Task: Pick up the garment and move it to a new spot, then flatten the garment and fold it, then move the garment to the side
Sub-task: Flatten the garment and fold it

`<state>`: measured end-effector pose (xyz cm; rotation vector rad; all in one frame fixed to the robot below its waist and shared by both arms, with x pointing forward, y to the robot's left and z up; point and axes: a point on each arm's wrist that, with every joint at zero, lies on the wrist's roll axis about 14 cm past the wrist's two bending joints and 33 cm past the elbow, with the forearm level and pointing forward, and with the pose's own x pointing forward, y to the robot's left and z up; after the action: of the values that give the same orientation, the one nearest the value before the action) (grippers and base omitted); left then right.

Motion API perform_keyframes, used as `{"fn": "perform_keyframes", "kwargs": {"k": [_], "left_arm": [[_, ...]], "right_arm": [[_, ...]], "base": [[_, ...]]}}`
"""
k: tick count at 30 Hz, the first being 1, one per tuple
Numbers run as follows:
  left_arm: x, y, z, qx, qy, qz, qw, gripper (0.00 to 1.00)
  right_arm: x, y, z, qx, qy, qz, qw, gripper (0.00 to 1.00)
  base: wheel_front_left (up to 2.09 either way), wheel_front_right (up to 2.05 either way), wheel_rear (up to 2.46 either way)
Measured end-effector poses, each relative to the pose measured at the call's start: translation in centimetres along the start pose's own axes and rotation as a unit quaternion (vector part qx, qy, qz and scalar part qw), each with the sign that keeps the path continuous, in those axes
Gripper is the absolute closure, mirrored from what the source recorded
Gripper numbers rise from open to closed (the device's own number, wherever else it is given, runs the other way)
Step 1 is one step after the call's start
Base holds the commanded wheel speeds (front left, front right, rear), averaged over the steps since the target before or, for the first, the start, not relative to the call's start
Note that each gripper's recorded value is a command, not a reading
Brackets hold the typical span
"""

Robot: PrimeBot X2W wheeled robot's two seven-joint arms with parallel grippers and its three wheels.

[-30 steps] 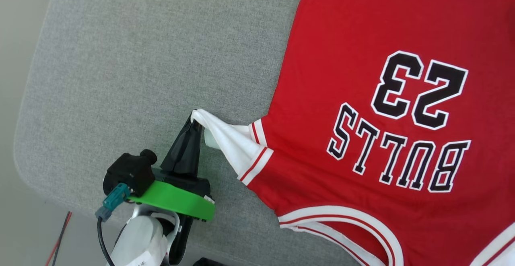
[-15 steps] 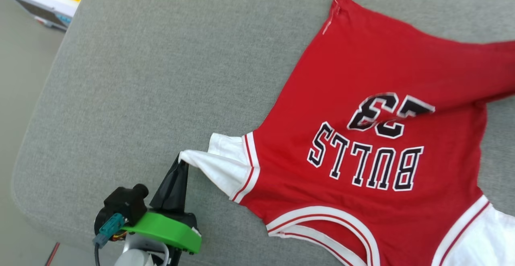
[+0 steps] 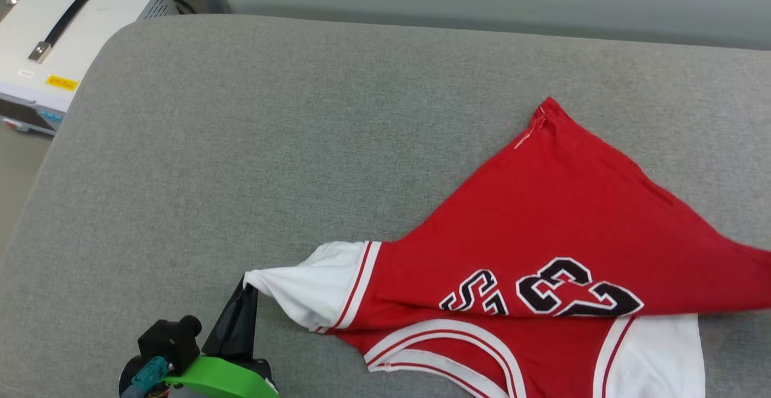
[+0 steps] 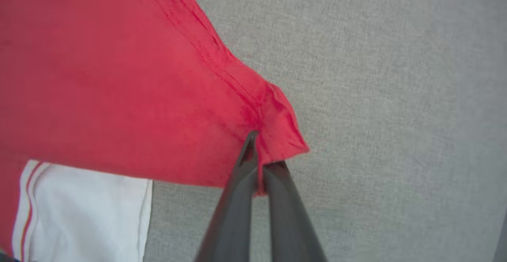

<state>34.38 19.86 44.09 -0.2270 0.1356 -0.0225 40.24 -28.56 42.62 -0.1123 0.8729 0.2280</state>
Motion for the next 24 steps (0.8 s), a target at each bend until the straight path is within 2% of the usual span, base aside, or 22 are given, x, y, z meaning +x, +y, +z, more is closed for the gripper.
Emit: {"fn": "perform_keyframes", "kwargs": {"k": [5,10,13,15,16,17,18,21,24], "left_arm": [[0.0,-0.7,0.2,0.003,-0.002,-0.014,1.0,1.0],[0.0,-1.0,0.1,0.004,-0.002,-0.021,1.0,1.0],[0.0,-0.9,0.0,0.005,0.001,-0.02,1.0,1.0],[0.0,-0.9,-0.1,0.005,0.002,-0.02,1.0,1.0],[0.0,-0.9,-0.1,0.006,0.003,-0.02,1.0,1.0],[0.0,-0.9,-0.2,0.006,0.004,-0.02,1.0,1.0],[0.1,-0.9,-0.2,0.006,0.004,-0.021,1.0,1.0],[0.1,-1.0,-0.1,0.007,0.002,-0.023,1.0,1.0],[0.0,-1.0,0.2,0.009,-0.002,-0.024,1.0,1.0]], "right_arm": [[-2.3,0.3,-7.2,0.065,0.042,-0.01,0.997,1.0],[-3.9,2.2,-14.9,0.133,0.107,-0.014,0.985,1.0],[-4.1,3.6,-16.7,0.169,0.116,-0.008,0.979,1.0],[-4.1,3.7,-17.0,0.174,0.115,-0.011,0.978,1.0],[-4.1,3.6,-16.8,0.175,0.108,-0.015,0.979,0.82],[-4.1,3.6,-16.6,0.179,0.1,-0.017,0.979,0.55],[-4.0,3.6,-16.4,0.183,0.092,-0.018,0.979,0.0],[-4.2,3.0,-14.8,0.178,0.058,-0.027,0.982,0.0],[-4.5,1.9,-11.0,0.16,-0.004,-0.035,0.987,0.0]], "base": [[0.0,0.0,0.0],[0.0,0.0,0.0],[0.0,0.0,0.0],[0.0,0.0,0.0],[0.0,0.0,0.0],[0.0,0.0,0.0],[0.0,0.0,0.0],[0.0,0.0,0.0],[0.0,0.0,0.0]]}}
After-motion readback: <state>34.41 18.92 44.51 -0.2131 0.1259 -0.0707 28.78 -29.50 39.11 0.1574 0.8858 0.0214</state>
